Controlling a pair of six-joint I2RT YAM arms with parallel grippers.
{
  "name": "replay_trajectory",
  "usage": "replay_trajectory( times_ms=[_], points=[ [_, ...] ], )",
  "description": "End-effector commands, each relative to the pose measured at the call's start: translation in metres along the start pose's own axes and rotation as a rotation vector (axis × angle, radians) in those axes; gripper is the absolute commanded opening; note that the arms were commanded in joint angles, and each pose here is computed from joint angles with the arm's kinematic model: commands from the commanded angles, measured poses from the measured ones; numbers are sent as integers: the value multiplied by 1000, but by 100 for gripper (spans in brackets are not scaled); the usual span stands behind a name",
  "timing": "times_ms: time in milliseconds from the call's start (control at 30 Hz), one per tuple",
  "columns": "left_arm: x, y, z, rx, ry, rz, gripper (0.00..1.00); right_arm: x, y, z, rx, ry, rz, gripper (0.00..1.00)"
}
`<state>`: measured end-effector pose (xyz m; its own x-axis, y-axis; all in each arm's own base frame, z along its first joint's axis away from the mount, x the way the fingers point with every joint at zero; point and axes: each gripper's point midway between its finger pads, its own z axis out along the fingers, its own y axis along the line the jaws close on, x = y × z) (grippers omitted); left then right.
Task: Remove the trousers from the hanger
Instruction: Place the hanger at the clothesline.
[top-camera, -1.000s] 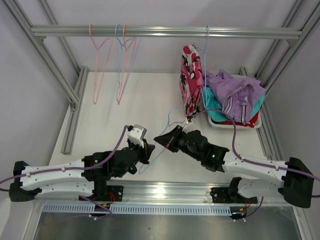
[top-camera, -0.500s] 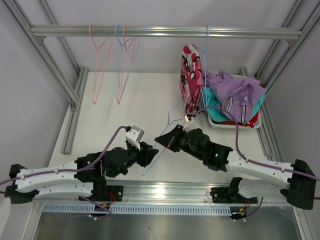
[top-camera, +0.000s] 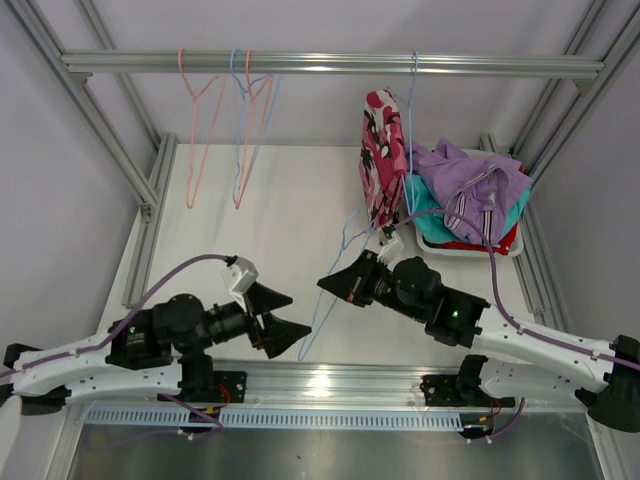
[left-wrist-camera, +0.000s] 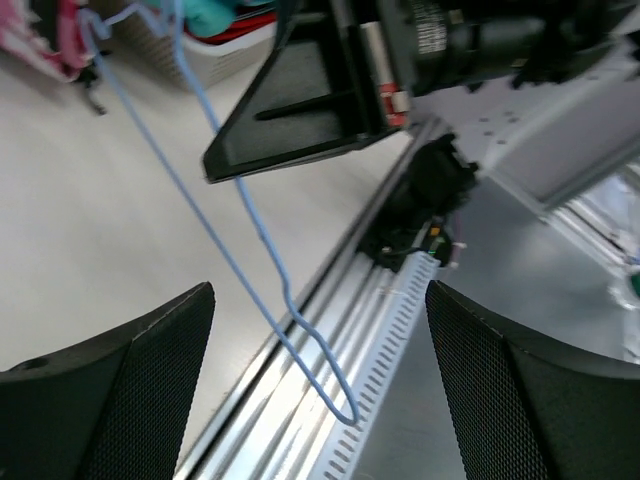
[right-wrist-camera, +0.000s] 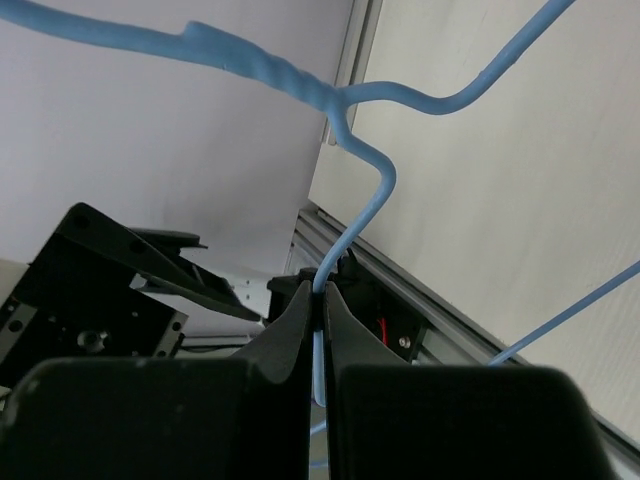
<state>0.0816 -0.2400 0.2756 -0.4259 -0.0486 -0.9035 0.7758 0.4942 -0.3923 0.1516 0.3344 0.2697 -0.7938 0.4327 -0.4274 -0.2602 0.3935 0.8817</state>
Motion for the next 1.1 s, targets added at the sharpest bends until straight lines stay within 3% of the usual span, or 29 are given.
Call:
replay_trajectory(
  times_ms=[0,133,233,500,867,967,1000,1067],
  points=[
    [-18,-45,-18,248,-41,-35,90,-6,33,-16,-103,24,-46,0],
    [-22,-80,-27,440,-50,-84,91,-3,42,-25,-129,58,-78,0],
    [-19,-92,-26,498,-22,-100,91,2,56,-33,-186,103,-106,0],
    [7,-88,-11,476,45,-154,90,7,77,-45,-267,159,-169,0],
    [24,-44,8,251,36,-218,89,10,81,-50,-294,163,-188,0],
    [25,-43,13,257,24,-241,82,11,80,-49,-297,163,-185,0],
    [25,-43,14,258,21,-248,75,12,79,-48,-297,164,-183,0],
    [25,-42,19,262,6,-273,68,15,75,-47,-293,173,-181,0]
  ],
)
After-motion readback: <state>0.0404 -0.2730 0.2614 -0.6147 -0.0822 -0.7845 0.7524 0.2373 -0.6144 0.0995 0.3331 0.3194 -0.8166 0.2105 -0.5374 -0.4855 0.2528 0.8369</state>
